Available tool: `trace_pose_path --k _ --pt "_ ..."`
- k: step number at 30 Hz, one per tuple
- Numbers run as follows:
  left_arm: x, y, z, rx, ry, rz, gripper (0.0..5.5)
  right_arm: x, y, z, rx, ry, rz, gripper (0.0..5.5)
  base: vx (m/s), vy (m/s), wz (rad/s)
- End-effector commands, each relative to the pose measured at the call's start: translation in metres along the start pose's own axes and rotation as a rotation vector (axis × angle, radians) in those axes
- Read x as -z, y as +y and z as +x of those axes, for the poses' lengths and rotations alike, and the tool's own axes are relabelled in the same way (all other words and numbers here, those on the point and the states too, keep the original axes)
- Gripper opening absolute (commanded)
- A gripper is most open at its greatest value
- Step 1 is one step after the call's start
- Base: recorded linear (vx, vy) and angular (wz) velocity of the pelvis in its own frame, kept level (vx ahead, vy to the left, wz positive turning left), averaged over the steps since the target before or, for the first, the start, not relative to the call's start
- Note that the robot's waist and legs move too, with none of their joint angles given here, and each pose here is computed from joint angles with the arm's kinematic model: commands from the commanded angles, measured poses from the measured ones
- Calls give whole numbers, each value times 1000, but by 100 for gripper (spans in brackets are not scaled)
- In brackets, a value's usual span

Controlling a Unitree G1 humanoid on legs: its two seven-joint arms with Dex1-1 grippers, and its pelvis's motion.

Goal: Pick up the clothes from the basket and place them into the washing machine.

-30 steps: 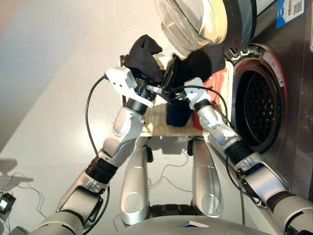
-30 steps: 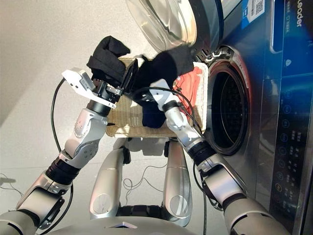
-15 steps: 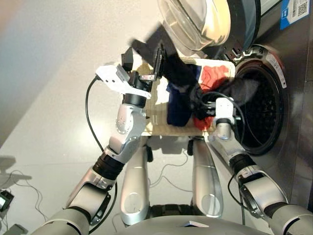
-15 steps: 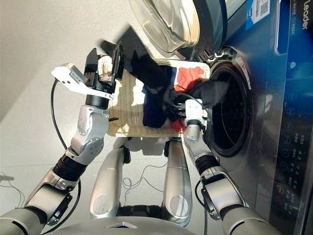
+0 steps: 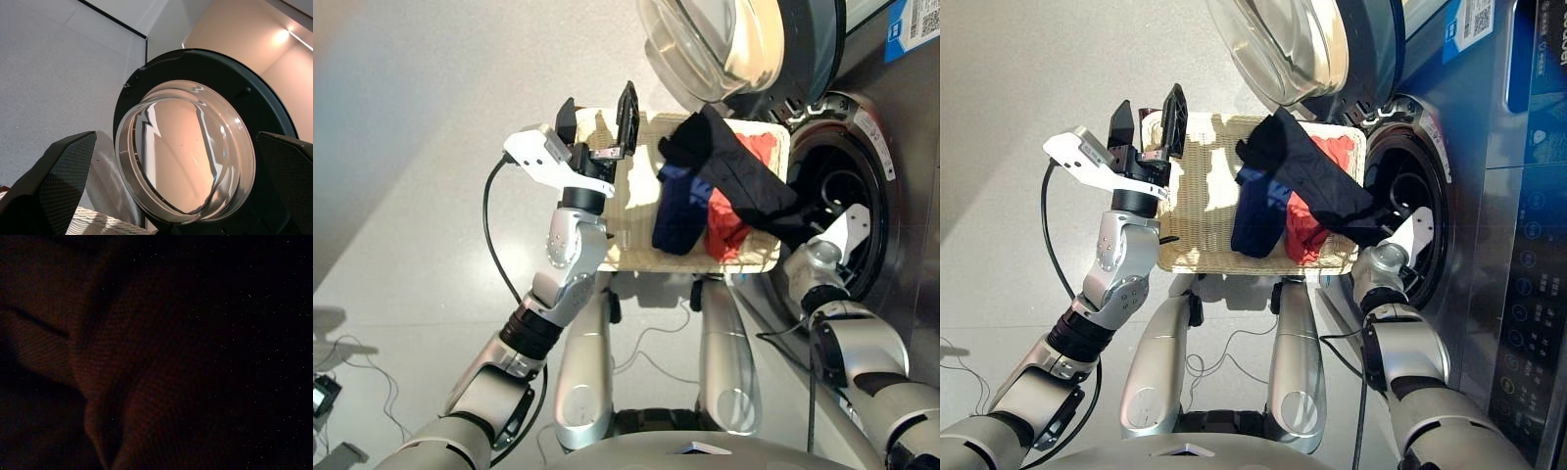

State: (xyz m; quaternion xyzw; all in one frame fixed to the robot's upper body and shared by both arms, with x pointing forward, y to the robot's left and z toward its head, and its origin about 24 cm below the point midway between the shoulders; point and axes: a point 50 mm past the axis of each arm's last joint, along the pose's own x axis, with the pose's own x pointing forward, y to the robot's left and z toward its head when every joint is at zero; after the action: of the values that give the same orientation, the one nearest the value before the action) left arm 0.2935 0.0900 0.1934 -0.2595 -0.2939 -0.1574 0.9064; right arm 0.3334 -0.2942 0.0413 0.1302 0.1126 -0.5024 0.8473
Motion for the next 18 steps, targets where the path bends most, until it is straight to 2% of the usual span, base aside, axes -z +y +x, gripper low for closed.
trace_pose_path --k 1,8,14,18 --pt "-15 -24 2 93 -93 -94 550 -60 -32 27 163 -127 186 0 0 0 0" --pt "2 -20 -11 76 3 -112 550 -113 -56 40 261 -229 274 0 -43 -11 160" --pt "-7 -15 -11 65 -32 -106 550 -154 -58 38 242 -346 318 0 -62 -9 159" --pt "-11 -10 -12 52 -46 -104 550 -180 -59 33 224 -426 369 0 0 0 0"
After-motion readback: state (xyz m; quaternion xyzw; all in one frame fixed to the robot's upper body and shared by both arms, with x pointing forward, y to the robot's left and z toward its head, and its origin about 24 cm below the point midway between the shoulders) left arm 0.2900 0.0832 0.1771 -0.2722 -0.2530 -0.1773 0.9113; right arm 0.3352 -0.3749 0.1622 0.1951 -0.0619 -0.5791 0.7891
